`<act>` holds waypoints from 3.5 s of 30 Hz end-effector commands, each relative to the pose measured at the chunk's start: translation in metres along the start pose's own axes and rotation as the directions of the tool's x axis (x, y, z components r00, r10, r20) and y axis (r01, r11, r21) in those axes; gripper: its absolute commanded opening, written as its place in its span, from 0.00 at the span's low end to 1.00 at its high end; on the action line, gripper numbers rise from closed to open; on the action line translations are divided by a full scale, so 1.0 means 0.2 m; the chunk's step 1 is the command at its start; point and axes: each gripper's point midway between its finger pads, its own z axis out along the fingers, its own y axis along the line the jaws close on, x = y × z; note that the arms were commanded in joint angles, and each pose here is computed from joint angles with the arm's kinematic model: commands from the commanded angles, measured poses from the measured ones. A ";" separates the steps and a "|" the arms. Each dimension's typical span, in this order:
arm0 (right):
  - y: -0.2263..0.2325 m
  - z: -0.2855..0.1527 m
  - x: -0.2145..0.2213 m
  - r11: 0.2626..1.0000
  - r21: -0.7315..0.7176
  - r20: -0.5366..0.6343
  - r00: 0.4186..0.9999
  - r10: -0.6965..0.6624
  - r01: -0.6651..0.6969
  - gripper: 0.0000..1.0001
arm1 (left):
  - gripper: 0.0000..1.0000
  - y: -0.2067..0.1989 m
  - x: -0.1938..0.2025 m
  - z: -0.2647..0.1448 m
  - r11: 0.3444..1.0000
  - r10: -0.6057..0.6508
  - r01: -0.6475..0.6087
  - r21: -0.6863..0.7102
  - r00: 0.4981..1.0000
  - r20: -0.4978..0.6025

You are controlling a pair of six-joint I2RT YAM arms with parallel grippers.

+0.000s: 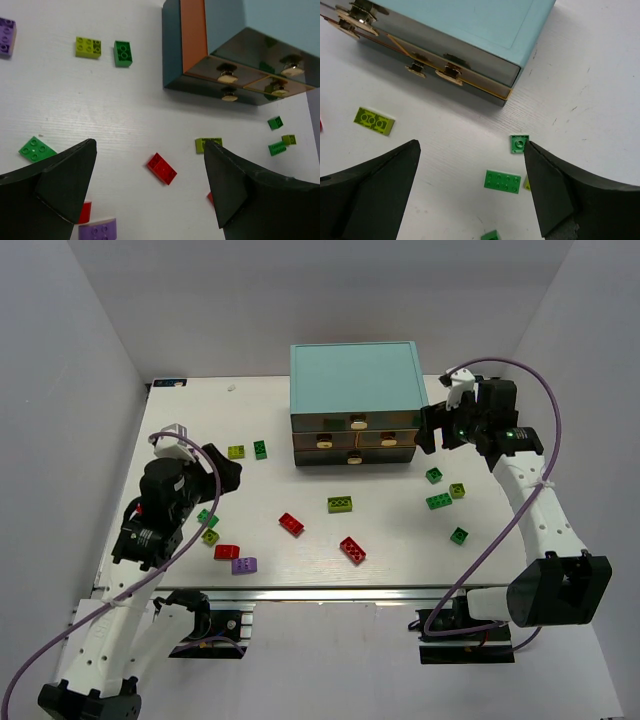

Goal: Sort the legos into containers by color

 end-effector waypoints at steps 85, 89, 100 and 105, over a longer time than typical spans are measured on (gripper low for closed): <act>0.78 0.33 0.12 0.805 -0.202 -0.070 0.828 0.556 -0.557 0.35 | 0.98 -0.07 0.21 0.26 0.991 -0.125 0.132 0.020 0.969 -0.212; 0.80 0.31 0.11 0.804 -0.221 -0.071 0.831 0.552 -0.553 0.43 | 0.98 0.00 0.26 0.25 0.989 -0.146 0.135 -0.063 0.962 -0.229; 0.96 0.29 0.13 0.771 -0.360 -0.145 0.848 0.510 -0.525 0.89 | 0.95 0.37 0.45 0.18 0.860 -0.296 0.155 -0.487 0.928 -0.227; 1.03 0.28 0.12 0.766 -0.412 -0.174 0.867 0.466 -0.494 0.88 | 0.93 0.49 0.50 0.21 0.779 -0.310 0.133 -0.612 0.931 -0.192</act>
